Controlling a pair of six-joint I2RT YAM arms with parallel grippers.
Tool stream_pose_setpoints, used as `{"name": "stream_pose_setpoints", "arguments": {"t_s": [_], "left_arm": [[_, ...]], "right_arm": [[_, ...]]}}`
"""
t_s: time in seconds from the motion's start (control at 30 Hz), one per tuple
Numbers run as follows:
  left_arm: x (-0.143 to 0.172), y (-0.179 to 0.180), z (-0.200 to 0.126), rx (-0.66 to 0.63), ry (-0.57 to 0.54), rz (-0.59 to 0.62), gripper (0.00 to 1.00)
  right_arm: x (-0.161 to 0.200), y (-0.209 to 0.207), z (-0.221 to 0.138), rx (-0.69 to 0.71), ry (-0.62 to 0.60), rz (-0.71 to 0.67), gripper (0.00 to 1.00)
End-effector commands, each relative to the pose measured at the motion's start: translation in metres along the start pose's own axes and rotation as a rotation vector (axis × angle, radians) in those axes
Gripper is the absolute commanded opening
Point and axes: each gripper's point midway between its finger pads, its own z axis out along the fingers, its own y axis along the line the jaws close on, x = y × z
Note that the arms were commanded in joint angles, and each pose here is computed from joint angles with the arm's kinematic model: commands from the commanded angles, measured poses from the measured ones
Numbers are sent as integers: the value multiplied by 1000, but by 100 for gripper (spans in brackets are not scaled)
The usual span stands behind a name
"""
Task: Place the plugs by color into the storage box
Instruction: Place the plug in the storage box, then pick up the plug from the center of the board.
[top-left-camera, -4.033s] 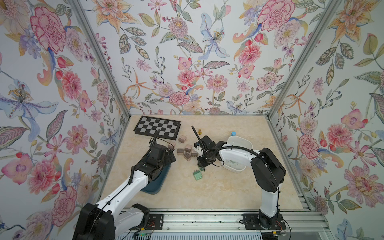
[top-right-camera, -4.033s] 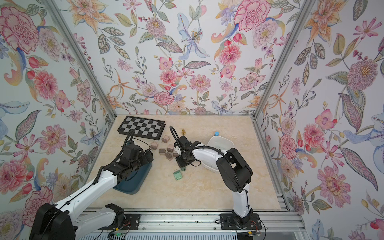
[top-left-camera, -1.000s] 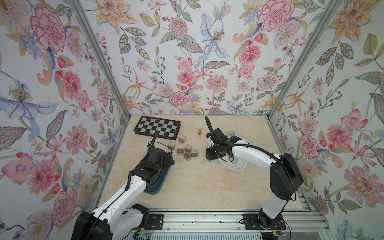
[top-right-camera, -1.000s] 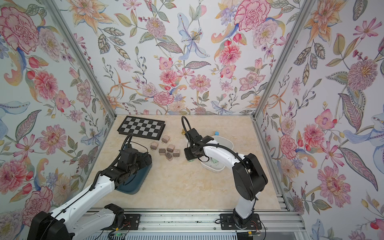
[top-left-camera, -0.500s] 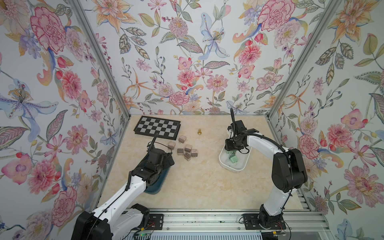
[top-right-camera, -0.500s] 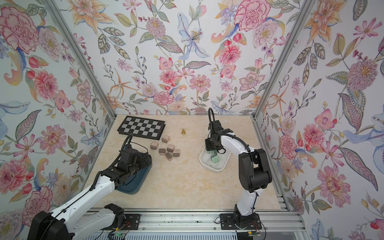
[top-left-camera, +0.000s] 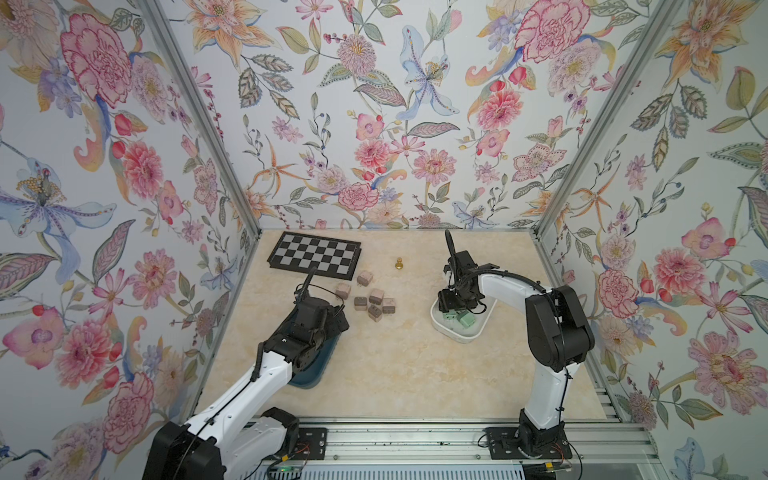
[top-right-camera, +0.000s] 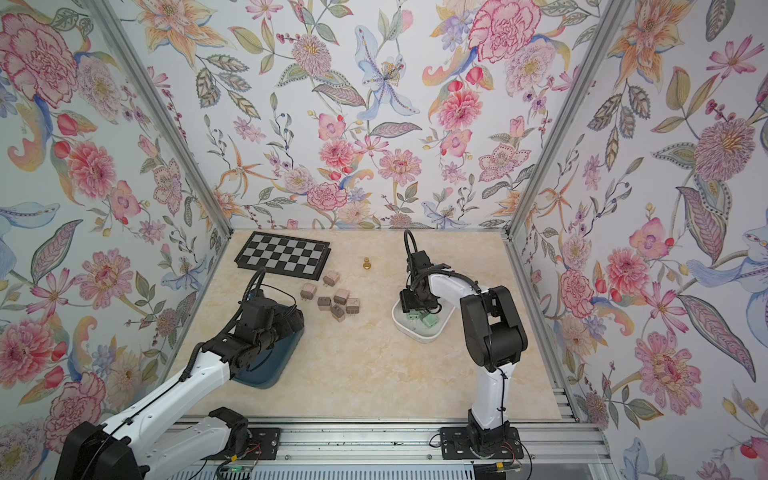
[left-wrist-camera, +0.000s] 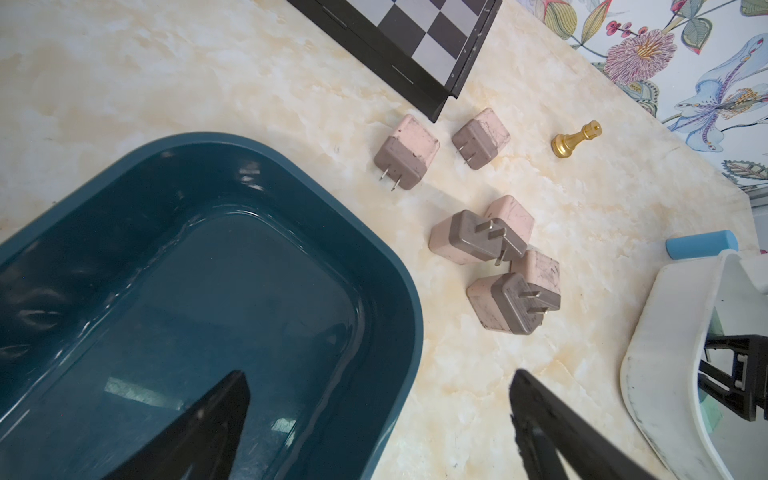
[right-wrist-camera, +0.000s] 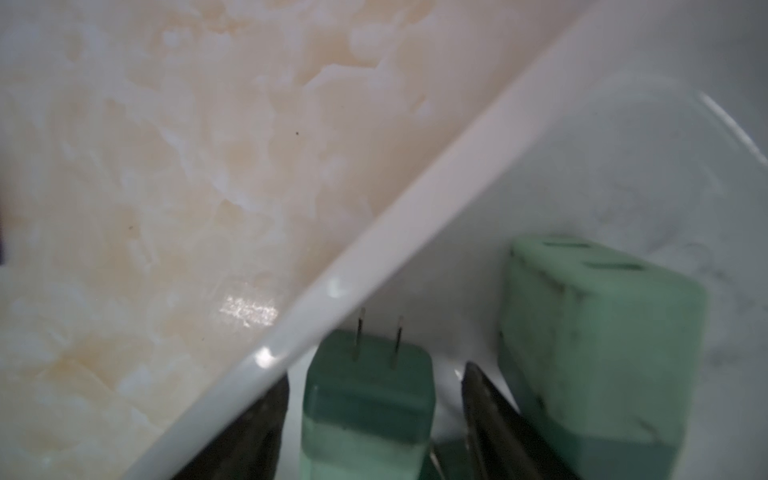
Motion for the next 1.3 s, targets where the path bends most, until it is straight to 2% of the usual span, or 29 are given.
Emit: {"name": "stream_pose_setpoints", "arguments": {"t_s": [0.0, 0.17, 0.27, 0.37, 0.6, 0.9, 0.97, 1.07, 1.27], "left_arm": [[6, 3, 2, -11, 9, 5, 99], [7, 4, 4, -11, 8, 6, 99], [9, 2, 6, 0, 14, 11, 99], [10, 0, 9, 4, 26, 16, 100], [10, -2, 6, 16, 28, 24, 100], [32, 4, 10, 48, 79, 4, 99], [40, 4, 13, 64, 99, -5, 99], [55, -1, 17, 111, 132, -24, 99], [78, -17, 21, 155, 177, 7, 99]], "right_arm": [[-10, 11, -26, 3, -77, -25, 79], [-17, 52, -77, -12, -194, -76, 81], [-9, 96, -81, -56, -191, -135, 81], [2, 145, -67, -113, -149, -199, 82], [-2, 214, -26, -157, -103, -305, 83], [-24, 238, 11, -169, -96, -340, 82], [-25, 242, 17, -173, -92, -349, 79], [-23, 245, 25, -180, -78, -359, 68], [-14, 243, 29, -178, -55, -369, 37]]}}
